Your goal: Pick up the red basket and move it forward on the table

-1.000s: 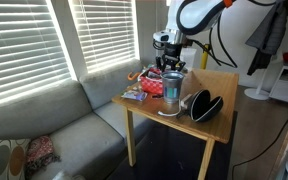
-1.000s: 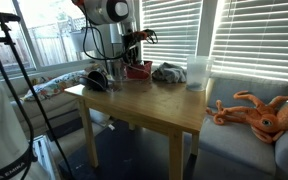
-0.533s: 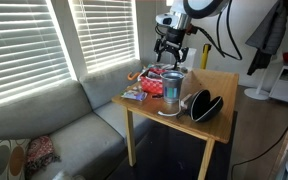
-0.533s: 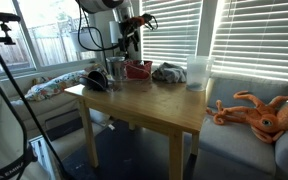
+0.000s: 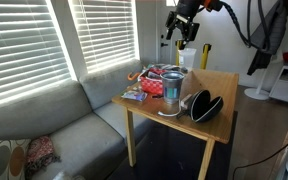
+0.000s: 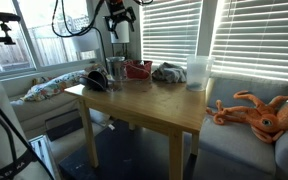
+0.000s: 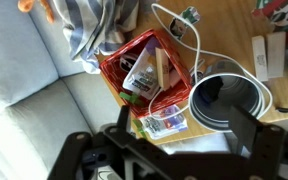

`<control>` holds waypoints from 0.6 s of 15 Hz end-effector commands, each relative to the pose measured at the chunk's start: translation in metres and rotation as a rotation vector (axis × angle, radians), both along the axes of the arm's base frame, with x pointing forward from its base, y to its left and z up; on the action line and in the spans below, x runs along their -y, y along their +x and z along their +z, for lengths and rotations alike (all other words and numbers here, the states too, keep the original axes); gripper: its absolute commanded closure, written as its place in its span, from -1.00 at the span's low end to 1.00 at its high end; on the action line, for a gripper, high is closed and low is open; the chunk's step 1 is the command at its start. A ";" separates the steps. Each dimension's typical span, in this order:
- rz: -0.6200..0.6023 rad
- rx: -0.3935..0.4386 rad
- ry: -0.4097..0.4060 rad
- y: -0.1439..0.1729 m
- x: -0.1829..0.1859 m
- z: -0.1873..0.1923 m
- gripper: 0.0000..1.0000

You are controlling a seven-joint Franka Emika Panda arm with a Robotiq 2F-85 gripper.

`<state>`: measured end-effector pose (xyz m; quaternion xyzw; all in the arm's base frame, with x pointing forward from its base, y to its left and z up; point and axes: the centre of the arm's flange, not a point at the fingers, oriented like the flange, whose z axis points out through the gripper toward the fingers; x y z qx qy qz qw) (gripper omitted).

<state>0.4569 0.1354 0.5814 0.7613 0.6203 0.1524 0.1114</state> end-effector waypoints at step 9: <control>-0.657 -0.148 0.042 -0.118 -0.005 0.017 -1.00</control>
